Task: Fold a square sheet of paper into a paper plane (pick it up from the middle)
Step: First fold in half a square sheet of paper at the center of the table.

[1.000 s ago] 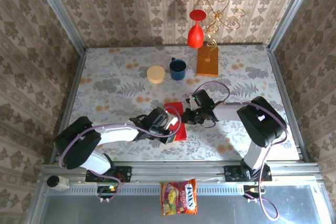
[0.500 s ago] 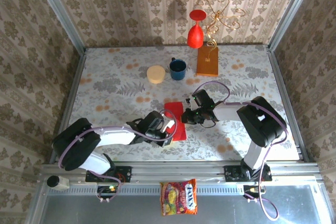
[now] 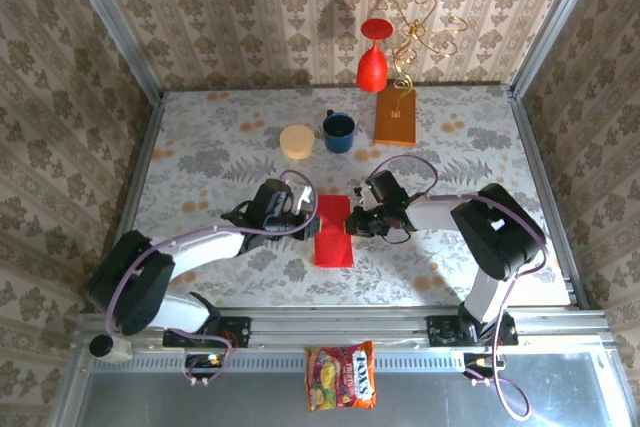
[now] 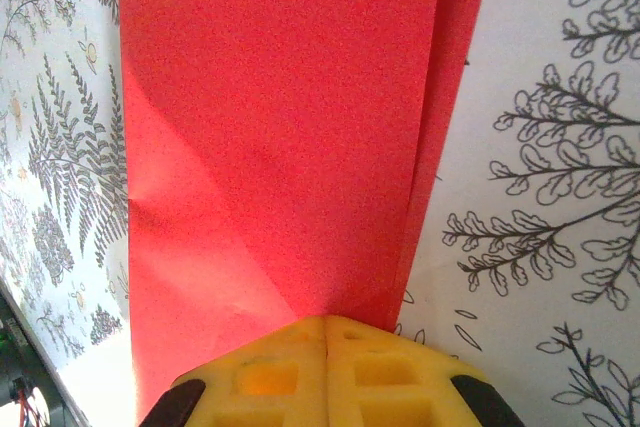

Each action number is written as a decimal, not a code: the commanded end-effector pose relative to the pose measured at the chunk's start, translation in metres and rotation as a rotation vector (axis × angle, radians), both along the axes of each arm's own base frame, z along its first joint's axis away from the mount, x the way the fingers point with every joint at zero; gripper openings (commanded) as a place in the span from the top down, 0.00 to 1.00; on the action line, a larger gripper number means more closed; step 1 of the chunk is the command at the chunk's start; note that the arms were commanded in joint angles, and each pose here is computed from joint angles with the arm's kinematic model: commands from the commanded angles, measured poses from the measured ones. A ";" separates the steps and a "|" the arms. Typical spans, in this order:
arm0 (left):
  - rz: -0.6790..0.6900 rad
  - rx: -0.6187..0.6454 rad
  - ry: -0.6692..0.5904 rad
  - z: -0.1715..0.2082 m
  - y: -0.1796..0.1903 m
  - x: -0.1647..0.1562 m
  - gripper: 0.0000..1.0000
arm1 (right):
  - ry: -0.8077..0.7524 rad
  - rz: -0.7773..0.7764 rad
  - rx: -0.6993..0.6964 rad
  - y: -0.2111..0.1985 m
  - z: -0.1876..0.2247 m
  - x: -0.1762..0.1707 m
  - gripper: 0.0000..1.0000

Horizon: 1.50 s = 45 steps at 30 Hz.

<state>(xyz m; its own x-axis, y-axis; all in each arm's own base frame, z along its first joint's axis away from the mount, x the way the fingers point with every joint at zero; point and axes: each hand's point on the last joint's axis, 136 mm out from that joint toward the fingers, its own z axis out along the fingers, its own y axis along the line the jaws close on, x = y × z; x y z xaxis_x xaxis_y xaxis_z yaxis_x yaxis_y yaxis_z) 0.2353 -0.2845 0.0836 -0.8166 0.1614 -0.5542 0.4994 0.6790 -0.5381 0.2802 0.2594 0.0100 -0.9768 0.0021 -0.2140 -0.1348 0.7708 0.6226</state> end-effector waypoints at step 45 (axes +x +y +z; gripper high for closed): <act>-0.051 0.161 0.034 -0.076 0.009 0.035 0.97 | -0.008 0.100 0.137 0.064 0.054 -0.015 0.93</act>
<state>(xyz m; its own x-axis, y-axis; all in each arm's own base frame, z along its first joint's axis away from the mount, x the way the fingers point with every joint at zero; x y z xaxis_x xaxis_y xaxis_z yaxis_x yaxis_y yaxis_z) 0.2799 -0.2843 0.0231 -0.8165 0.2542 -0.5184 0.5204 0.7130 -0.4700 0.2698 0.3076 0.0656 -0.9656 -0.0551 -0.2542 -0.2209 0.6896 0.6896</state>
